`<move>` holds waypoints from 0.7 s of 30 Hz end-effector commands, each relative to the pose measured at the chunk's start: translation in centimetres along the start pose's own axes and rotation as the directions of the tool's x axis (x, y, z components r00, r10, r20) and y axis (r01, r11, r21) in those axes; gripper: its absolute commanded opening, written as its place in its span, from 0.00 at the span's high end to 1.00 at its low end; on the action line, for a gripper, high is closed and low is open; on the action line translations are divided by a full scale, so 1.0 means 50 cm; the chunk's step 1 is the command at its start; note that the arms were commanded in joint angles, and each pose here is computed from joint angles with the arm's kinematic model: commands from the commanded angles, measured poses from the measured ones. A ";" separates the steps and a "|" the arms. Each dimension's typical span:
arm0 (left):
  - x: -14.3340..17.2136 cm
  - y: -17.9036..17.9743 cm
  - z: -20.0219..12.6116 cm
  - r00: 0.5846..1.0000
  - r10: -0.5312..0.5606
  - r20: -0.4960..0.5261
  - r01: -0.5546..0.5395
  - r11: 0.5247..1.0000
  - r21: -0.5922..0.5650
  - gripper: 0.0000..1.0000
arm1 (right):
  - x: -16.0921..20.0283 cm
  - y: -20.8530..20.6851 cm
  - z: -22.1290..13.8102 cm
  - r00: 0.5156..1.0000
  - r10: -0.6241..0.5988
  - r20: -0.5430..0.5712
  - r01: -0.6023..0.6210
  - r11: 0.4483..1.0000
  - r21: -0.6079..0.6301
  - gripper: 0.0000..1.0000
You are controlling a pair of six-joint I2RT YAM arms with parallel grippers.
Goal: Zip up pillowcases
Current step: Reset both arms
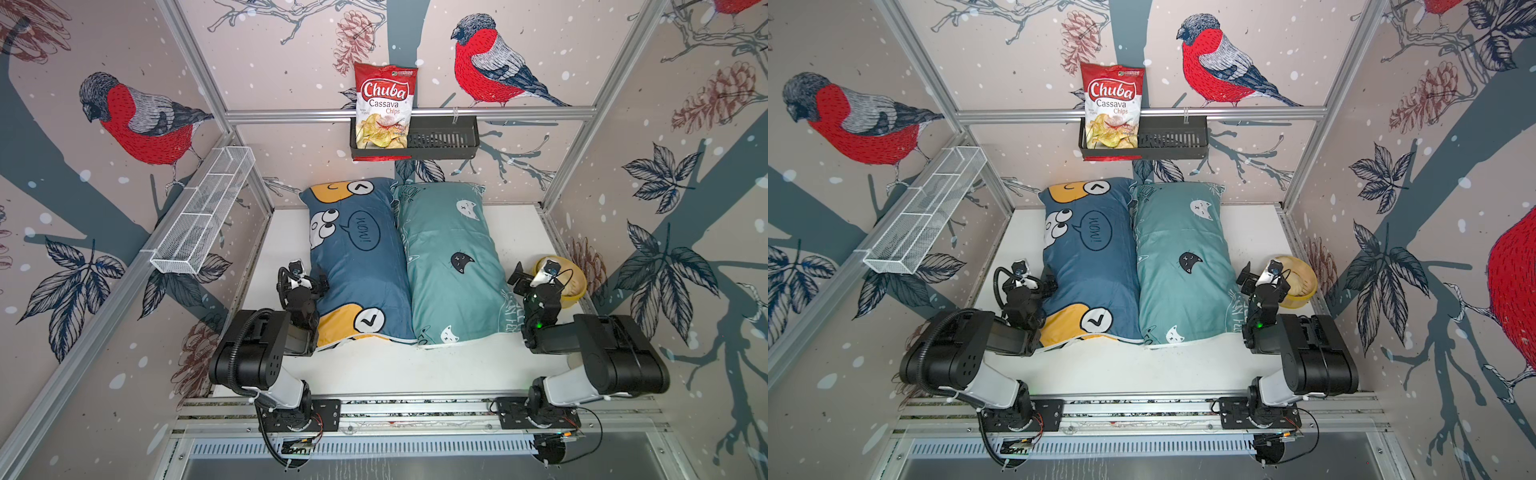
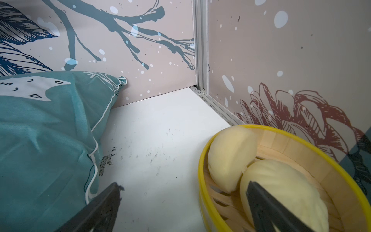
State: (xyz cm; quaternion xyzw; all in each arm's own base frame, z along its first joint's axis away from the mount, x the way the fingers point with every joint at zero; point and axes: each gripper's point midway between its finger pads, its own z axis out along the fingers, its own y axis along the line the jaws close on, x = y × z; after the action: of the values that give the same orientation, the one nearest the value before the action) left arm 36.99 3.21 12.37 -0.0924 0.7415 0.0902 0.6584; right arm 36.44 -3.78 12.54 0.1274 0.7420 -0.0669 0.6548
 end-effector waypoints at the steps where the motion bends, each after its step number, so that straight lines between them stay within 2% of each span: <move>1: -0.017 -0.011 -0.002 0.999 0.002 0.037 -0.003 1.000 0.026 0.02 | -0.004 0.004 0.002 1.000 -0.004 0.008 0.003 1.000 0.007 0.00; 21: -0.017 -0.011 -0.001 0.999 0.002 0.036 -0.003 1.000 0.026 0.02 | -0.001 0.005 0.007 1.000 0.000 -0.005 0.000 1.000 -0.001 0.00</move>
State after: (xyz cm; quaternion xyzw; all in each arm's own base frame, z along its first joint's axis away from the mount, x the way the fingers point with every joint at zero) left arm 36.98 3.21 12.34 -0.0924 0.7415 0.0902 0.6584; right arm 36.74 -3.67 12.57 0.1261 0.7429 -0.0683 0.6539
